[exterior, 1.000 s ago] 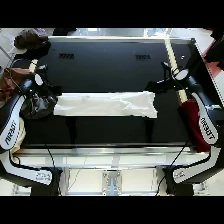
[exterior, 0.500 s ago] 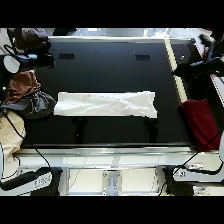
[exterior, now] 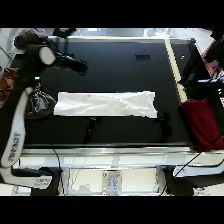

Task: Fold the shirts.

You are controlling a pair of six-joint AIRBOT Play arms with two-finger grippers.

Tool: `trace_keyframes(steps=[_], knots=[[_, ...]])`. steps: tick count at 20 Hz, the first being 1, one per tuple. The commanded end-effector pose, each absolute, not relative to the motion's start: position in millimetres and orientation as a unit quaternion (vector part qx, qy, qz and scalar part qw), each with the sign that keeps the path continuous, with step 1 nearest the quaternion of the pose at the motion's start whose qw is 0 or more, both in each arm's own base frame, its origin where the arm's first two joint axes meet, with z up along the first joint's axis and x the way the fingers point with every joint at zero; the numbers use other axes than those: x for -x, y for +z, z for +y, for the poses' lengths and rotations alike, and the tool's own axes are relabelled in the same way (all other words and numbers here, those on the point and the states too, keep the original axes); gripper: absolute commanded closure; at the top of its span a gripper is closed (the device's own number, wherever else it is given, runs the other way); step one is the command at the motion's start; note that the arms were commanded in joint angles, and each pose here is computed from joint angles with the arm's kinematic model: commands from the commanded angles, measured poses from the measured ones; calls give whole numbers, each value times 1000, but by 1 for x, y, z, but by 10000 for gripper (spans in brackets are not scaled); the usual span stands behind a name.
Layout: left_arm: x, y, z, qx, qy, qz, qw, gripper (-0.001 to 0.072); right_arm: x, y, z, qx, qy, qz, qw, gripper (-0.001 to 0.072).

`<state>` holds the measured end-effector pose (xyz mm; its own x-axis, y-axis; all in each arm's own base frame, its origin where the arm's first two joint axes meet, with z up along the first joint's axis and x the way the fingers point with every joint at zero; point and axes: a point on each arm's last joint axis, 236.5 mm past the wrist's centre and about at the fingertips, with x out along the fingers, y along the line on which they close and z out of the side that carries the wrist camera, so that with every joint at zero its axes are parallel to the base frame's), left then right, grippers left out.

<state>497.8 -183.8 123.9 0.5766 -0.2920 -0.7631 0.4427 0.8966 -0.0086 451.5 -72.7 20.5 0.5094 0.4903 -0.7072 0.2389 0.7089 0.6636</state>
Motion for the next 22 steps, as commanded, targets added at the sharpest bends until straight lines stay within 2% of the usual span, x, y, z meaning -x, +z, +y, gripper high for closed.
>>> trace_keyframes(steps=[1, 7, 18, 19, 20, 21, 22], knots=[[-490, 69, -228, -120, -244, 466, 842, 6, -437, -40, -33, -436, 150, 550, 696, 44], [-491, 53, -229, -120, -242, 481, 834, 5, -448, -95, 19, -400, 196, 586, 677, 43], [-489, 51, -228, -121, -243, 485, 832, 5, -437, -104, 79, -303, 248, 638, 663, 49], [-489, 51, -228, -121, -242, 485, 831, 5, -436, -105, 84, -299, 252, 640, 662, 99], [-489, 50, -228, -121, -243, 486, 831, 5, -435, -103, 90, -298, 257, 640, 660, 285], [-488, 49, -228, -122, -243, 489, 829, 6, -435, -98, 95, -303, 265, 638, 657, 513], [-486, 47, -227, -123, -243, 493, 826, 5, -434, -90, 100, -310, 276, 635, 652, 691]])
